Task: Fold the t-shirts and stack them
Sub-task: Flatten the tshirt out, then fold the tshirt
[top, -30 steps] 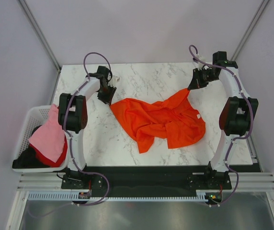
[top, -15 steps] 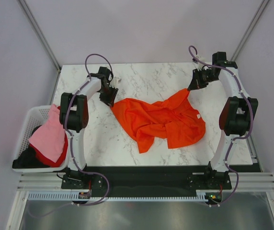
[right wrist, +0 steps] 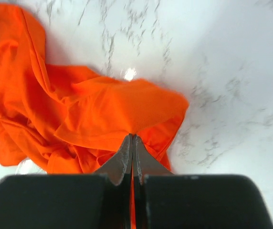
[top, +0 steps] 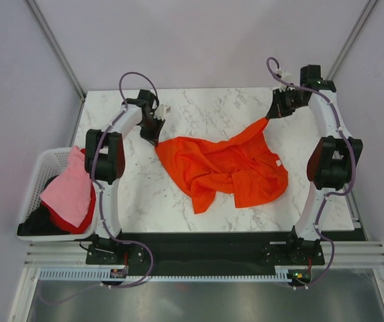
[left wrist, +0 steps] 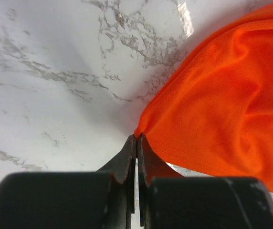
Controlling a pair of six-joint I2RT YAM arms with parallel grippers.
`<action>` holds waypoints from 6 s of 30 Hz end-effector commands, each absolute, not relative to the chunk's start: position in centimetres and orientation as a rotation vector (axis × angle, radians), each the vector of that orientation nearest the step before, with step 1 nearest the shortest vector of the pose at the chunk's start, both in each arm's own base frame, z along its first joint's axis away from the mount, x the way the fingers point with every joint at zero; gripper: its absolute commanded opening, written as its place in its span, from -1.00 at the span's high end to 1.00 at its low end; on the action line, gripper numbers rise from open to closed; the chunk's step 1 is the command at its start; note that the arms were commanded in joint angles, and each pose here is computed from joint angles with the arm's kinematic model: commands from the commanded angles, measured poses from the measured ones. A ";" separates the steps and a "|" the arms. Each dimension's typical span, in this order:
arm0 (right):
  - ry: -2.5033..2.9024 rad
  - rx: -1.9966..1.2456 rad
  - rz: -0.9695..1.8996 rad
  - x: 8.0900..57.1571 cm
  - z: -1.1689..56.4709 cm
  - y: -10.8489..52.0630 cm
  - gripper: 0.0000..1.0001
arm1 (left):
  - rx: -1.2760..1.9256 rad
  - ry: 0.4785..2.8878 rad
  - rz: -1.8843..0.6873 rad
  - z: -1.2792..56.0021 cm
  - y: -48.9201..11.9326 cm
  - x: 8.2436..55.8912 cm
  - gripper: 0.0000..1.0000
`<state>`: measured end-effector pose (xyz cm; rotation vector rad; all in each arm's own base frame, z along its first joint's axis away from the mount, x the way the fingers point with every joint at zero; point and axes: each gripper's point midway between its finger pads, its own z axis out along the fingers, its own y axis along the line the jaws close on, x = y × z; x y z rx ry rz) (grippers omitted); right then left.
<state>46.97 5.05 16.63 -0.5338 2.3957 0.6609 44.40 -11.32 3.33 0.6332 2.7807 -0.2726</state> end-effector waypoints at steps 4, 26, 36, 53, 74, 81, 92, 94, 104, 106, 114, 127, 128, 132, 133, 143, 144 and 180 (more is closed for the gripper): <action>2.053 -0.486 0.434 51.5 30.9 3.6 1.00 | 0.620 2.351 -0.270 21.8 -10.7 47.3 0.95; 1.472 -0.514 0.051 26.1 54.7 4.2 1.00 | 0.636 1.756 -0.061 43.8 -6.7 28.4 0.95; 1.258 -0.369 -0.182 18.2 61.5 1.6 1.00 | 0.603 1.451 0.053 53.8 -5.3 22.1 0.95; 1.646 -0.436 -0.020 41.6 45.1 0.4 1.00 | 0.777 1.944 -0.027 32.3 -7.5 38.8 0.95; 2.067 -0.331 -0.066 64.1 16.6 -1.1 1.00 | 0.702 2.304 -0.143 11.9 -10.0 57.1 0.95; 2.050 -0.332 -0.113 66.8 14.6 -1.4 1.00 | 0.626 2.267 -0.093 11.2 -9.6 61.2 0.95; 2.026 -0.390 -0.102 63.7 18.8 -0.3 1.00 | 0.674 2.191 -0.128 16.0 -10.2 58.9 0.95; 2.039 -0.413 -0.111 62.5 19.0 -0.3 1.00 | 0.698 2.204 -0.149 16.0 -10.3 57.5 0.95; 2.128 -0.437 -0.110 55.7 18.8 -0.4 1.00 | 0.770 2.265 -0.163 15.2 -9.6 51.6 0.96; 2.176 -0.426 -0.085 53.8 17.9 -0.2 1.00 | 0.787 2.285 -0.194 14.4 -9.9 50.4 0.95; 2.221 -0.433 -0.066 49.2 17.7 0.0 1.00 | 0.786 2.312 -0.219 13.7 -9.8 48.6 0.95; 2.322 -0.429 0.037 42.3 15.6 1.2 1.00 | 0.751 2.360 -0.223 11.7 -9.2 45.0 0.95; 2.330 -0.426 0.046 41.8 15.4 1.3 1.00 | 0.748 2.363 -0.225 11.6 -9.2 44.7 0.95; 2.361 -0.418 0.065 39.6 14.5 1.5 1.00 | 0.738 2.372 -0.236 11.4 -9.2 43.8 0.95; 2.367 -0.418 0.067 39.2 14.3 1.5 1.00 | 0.732 2.373 -0.237 11.4 -9.1 43.6 0.95; 2.403 -0.460 0.111 35.9 13.1 2.8 1.00 | 0.744 2.444 -0.267 9.0 -8.9 40.4 0.95; 2.407 -0.462 0.114 35.7 13.0 2.8 1.00 | 0.746 2.444 -0.269 8.9 -8.9 40.3 0.95; 2.509 -0.444 0.065 50.6 4.4 1.6 0.17 | 0.633 2.662 -0.394 2.4 -10.8 47.5 0.63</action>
